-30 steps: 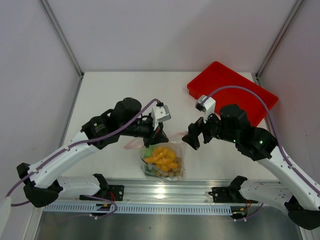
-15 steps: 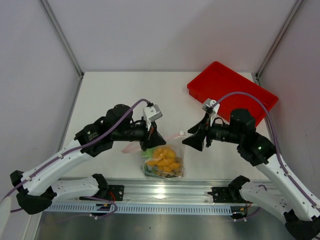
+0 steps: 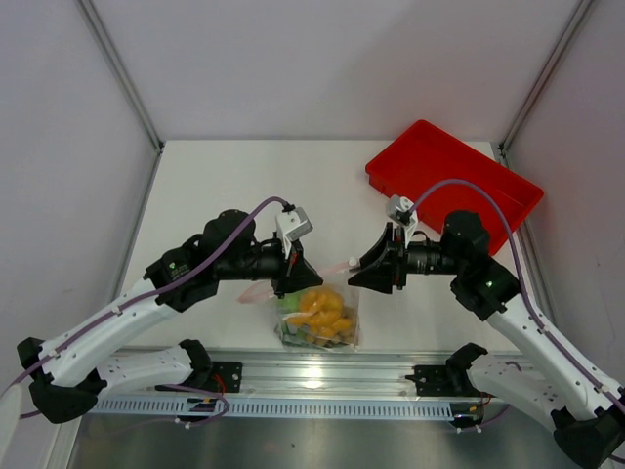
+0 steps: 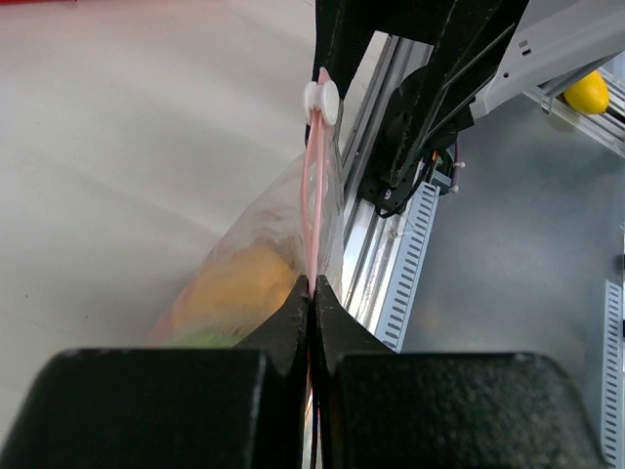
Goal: Place the food in the zip-top bag and seal the zipper
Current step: Zip the zipper food storage bag at the center of the board.
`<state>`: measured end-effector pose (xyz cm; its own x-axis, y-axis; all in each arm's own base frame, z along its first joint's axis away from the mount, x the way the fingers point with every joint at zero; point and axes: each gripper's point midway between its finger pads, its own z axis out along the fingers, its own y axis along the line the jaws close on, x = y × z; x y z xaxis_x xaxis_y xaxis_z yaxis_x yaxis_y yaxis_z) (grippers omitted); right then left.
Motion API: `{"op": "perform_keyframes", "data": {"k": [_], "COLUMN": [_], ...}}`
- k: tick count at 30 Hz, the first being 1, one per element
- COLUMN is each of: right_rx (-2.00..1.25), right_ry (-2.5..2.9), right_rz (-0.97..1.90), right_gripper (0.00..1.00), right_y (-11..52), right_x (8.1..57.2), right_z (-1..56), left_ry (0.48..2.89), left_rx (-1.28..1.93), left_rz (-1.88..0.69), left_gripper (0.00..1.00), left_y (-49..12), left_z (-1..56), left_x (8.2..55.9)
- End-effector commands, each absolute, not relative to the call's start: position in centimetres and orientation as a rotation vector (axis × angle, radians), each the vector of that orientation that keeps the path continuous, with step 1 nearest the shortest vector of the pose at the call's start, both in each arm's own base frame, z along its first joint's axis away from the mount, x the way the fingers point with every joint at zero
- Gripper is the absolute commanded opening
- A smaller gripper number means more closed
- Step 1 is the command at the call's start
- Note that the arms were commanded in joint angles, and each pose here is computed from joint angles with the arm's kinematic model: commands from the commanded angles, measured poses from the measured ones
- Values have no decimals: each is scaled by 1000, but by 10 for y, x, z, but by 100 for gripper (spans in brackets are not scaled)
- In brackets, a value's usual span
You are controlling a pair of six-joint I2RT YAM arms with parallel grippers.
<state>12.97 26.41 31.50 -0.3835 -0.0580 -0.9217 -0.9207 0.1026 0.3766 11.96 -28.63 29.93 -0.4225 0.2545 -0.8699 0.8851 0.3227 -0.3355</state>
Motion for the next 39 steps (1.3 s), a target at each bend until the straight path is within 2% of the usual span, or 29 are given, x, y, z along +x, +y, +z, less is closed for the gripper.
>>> {"op": "perform_keyframes", "data": {"k": [1, 3, 9, 11, 16, 34, 37, 39], "right_rx": [-1034, -1040, -1030, -1019, -1029, -736, -756, -782], "right_ry": [1499, 1497, 1517, 1520, 1540, 1561, 1536, 1526], "right_rz": [1438, 1449, 1466, 1468, 1519, 1385, 1400, 1405], "right_gripper": [38, 30, 30, 19, 0, 0, 0, 0], "right_y": [270, 271, 272, 273, 282, 292, 292, 294], "right_x": [125, 125, 125, 126, 120, 138, 134, 129], "right_z": [328, 327, 320, 318, 311, 335, 334, 334], "left_ry": [1821, 1816, 1817, 1819, 1830, 1789, 1783, 1773], "left_rx": [978, 971, 961, 957, 948, 938, 932, 929], "left_rz": [-1126, -1120, -1106, -1106, -1124, -1149, -1143, -1141], "left_gripper": [1, 1, 1, 1, 1, 1, 3, 12], "left_y": [-290, -289, -284, -283, -282, -267, -265, -264], "left_z": [310, 312, 309, 307, 305, 314, 315, 316], "left_x": [123, 123, 123, 122, 119, 106, 105, 105]}}
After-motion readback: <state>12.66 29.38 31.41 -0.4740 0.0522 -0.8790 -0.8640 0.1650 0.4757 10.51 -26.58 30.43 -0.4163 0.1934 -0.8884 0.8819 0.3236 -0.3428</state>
